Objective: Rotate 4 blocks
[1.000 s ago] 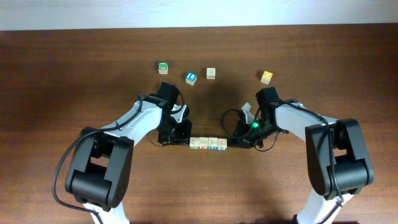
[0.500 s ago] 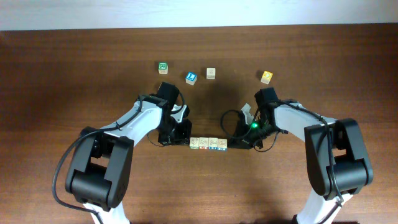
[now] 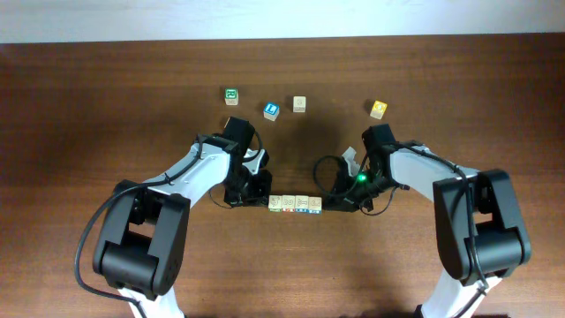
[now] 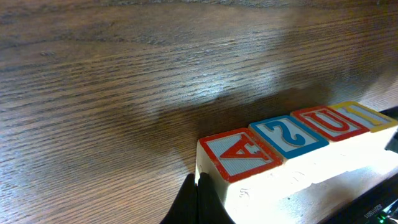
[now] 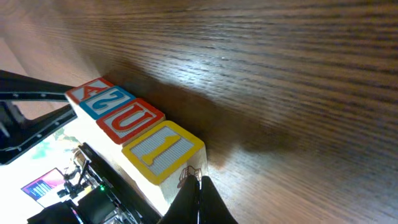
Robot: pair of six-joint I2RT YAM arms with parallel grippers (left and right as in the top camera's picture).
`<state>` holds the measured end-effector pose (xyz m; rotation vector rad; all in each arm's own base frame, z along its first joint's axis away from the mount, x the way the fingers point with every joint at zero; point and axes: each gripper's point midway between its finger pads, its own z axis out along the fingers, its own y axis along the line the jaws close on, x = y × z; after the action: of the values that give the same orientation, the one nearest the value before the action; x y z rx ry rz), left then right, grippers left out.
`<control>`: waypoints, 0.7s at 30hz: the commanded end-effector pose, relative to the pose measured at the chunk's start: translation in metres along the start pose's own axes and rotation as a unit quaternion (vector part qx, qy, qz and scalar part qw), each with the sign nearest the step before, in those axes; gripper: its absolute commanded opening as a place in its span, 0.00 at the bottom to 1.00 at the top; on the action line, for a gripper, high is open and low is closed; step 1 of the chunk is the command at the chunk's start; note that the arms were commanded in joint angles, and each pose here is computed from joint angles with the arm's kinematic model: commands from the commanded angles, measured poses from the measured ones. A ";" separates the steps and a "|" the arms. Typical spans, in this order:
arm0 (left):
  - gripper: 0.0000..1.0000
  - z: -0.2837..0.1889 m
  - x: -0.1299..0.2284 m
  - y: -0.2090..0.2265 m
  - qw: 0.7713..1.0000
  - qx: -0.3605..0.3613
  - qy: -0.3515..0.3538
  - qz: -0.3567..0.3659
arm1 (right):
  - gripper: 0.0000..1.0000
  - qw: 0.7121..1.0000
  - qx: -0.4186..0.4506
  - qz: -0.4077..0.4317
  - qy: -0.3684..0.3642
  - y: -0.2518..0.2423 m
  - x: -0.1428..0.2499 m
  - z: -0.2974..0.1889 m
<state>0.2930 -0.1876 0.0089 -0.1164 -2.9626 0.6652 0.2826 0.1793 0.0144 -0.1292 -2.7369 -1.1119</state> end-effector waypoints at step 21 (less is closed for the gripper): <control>0.00 -0.006 0.000 -0.019 0.999 0.024 -0.005 0.026 | 0.04 0.997 0.003 -0.078 -0.012 0.062 -0.002 -0.017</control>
<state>0.2933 -0.1831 0.0062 -0.1202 -2.9803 0.6118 0.2926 0.1907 0.0461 -0.0324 -2.8082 -1.0678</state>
